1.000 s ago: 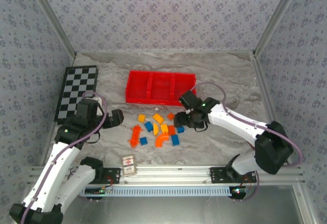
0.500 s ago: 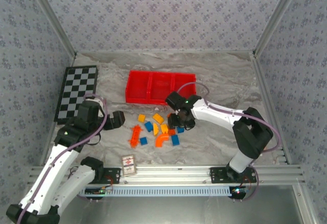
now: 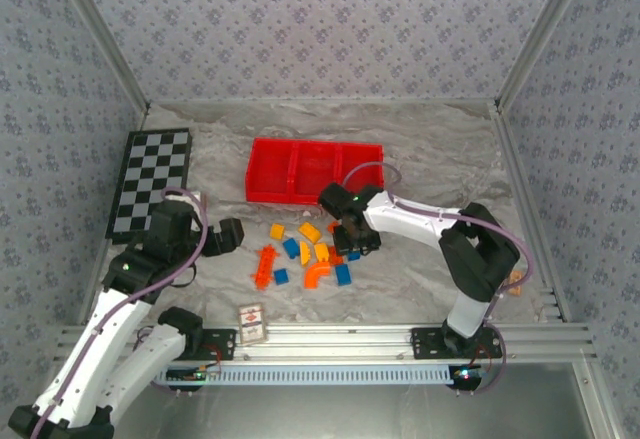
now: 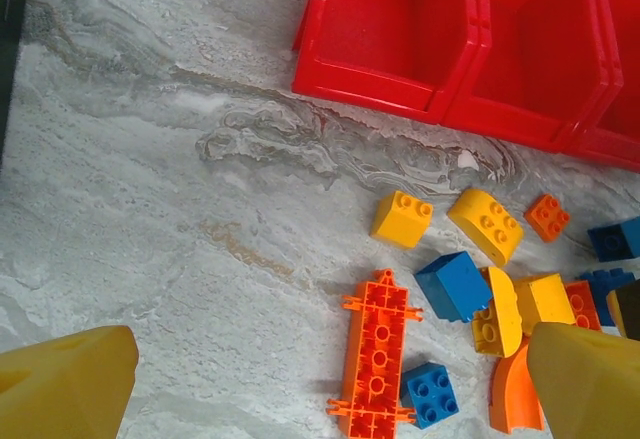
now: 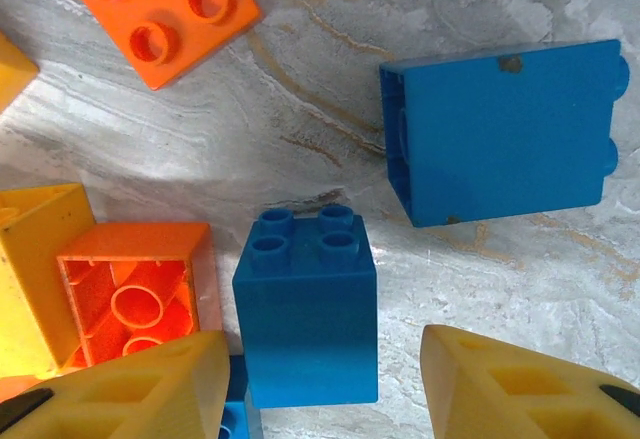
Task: Sort the legos into containers by color
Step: Pick up the lego from the center of the table.
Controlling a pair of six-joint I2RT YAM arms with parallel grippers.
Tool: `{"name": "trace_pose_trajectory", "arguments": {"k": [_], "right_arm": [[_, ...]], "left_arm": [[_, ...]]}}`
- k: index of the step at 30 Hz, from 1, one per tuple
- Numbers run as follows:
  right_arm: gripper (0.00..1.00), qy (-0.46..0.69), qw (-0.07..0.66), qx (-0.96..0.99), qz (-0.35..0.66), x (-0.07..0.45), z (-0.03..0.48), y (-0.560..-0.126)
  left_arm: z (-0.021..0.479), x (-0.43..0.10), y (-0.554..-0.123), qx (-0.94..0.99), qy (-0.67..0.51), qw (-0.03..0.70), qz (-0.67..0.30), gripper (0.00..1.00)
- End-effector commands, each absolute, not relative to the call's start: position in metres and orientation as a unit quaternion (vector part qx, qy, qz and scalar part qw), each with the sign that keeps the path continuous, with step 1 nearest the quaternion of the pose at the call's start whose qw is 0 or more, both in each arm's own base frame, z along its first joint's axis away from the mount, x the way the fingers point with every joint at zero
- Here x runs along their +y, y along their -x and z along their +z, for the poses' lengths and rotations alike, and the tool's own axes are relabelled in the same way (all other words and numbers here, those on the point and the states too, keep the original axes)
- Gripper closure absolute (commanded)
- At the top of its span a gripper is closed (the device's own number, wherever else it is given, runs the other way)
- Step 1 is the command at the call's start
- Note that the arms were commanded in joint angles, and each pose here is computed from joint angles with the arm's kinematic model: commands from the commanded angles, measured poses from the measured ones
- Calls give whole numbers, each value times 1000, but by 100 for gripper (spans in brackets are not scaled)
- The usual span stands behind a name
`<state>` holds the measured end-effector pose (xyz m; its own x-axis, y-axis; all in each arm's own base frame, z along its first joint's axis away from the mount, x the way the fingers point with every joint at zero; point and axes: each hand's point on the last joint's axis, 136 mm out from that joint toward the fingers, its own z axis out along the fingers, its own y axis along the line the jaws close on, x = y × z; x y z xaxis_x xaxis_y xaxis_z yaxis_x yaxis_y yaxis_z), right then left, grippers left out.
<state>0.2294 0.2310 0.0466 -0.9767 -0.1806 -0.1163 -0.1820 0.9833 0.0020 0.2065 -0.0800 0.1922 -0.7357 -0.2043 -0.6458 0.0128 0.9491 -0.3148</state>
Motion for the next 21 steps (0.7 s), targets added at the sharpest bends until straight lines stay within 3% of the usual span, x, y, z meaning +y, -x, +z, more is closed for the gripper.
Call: {"name": "trace_pose_trajectory", "arguments": {"k": [1,15,21], "right_arm": [[47,96,50,994,-20,226,43,-228],[60,117,45,991,-55,216,32,-230],[71,135,68,988,-41,225,59,-236]], "left_arm": [[190,-78,-205,919,56,361,-146,0],[186,-86,-204,920,45,357,-154,0],[184,-88,-205,922,41,353,-156,0]]}}
